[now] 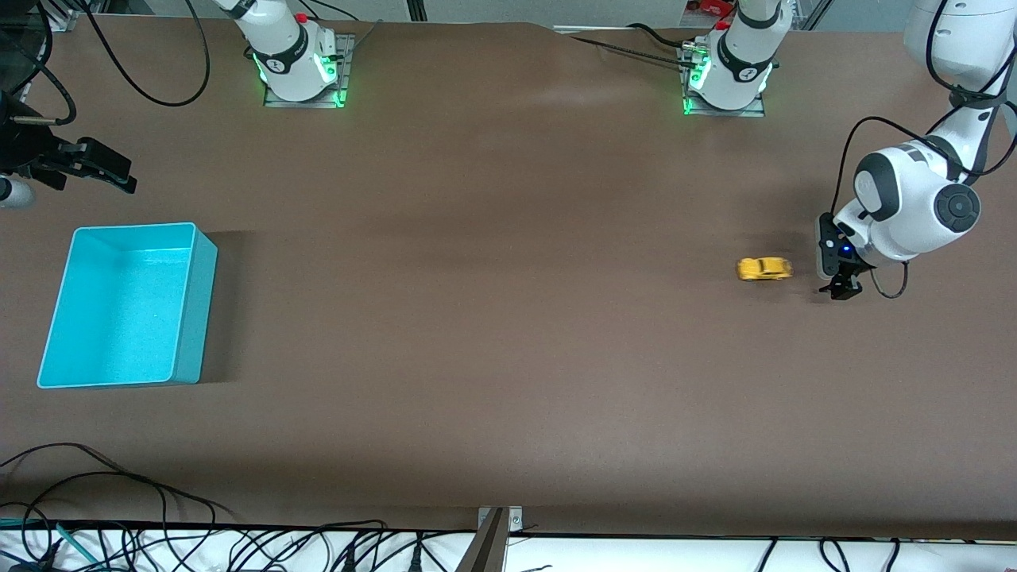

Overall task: Wind up and store yellow beetle car
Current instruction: 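Open the left gripper to let the car roll toward the teal box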

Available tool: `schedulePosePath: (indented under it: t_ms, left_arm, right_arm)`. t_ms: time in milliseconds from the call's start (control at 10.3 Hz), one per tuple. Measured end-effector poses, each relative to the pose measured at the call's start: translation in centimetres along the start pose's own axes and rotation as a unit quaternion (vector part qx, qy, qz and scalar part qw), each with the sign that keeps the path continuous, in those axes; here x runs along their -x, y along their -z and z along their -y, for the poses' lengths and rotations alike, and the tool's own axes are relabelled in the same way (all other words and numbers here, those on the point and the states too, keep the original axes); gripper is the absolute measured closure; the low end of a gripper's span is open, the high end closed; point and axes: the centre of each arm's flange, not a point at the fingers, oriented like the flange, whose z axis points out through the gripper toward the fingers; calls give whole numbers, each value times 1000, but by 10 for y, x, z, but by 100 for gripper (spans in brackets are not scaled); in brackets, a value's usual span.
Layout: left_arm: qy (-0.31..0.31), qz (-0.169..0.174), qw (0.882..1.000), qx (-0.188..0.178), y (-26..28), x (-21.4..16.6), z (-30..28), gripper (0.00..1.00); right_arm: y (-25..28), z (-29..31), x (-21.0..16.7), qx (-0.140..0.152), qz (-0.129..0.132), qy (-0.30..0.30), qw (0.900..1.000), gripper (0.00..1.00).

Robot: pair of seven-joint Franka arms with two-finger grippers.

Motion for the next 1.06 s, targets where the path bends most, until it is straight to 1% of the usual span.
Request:
schedulePosePath:
  t_ms: [290,580,676,870,1063]
  left_arm:
    - [-1,0,1000,-2,3,0,3,0]
    - [-6,2,1000,-11,12,-4,7,0]
    - [-9,3,1000,-20,22,-7,9,0]
    - [-11,6,999,-52,57,-9,14,0]
    - [-11,0,998,-65,94,-10,10,0]
  right_arm:
    - [0,0,0,0,0,0,1000,0]
    - [0,0,0,0,0,0,1000,0]
    - [0,0,0,0,0,0,1000,0]
    - [0,0,0,0,0,0,1000,0]
    - [0,0,0,0,0,0,1000,0]
